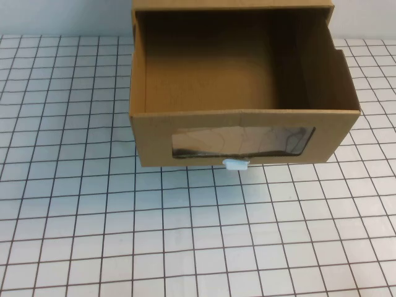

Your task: Close the shoe box

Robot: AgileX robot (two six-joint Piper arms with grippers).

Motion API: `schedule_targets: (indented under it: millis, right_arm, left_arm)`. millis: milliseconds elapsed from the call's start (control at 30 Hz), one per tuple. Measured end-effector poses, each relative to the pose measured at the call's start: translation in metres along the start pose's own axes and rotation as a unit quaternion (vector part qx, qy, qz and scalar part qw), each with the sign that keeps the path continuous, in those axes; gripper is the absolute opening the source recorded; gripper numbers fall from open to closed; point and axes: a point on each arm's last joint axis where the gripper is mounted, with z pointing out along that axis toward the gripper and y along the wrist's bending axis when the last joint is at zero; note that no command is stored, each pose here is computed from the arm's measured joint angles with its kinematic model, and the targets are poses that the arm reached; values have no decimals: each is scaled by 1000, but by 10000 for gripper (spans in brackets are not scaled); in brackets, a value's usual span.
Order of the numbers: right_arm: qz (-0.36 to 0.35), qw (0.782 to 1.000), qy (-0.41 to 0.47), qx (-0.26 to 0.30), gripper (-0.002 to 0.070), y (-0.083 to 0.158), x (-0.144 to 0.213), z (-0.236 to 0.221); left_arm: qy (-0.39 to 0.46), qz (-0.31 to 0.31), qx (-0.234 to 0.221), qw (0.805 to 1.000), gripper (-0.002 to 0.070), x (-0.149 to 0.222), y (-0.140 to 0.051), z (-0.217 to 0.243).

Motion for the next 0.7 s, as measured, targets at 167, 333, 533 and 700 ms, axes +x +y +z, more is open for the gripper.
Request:
schedule_targets:
  millis: [167,333,533,700]
  right_arm:
    - [0,1000,0,0,-15,0,0,0]
    - [0,1000,-5,-1,-15,0,-1,0]
    - [0,1000,-26,-3,-15,1,-5,0]
    - [0,999,-33,-4,-15,1,-6,0]
  left_arm:
    - [0,0,0,1000,-5,0,0,0]
    - [-12,0,-1,1000,-5,-2,0,0]
    - [-20,0,-1,1000,-5,-4,0,0]
    - [-20,0,-1,1000,-5,-4,0,0]
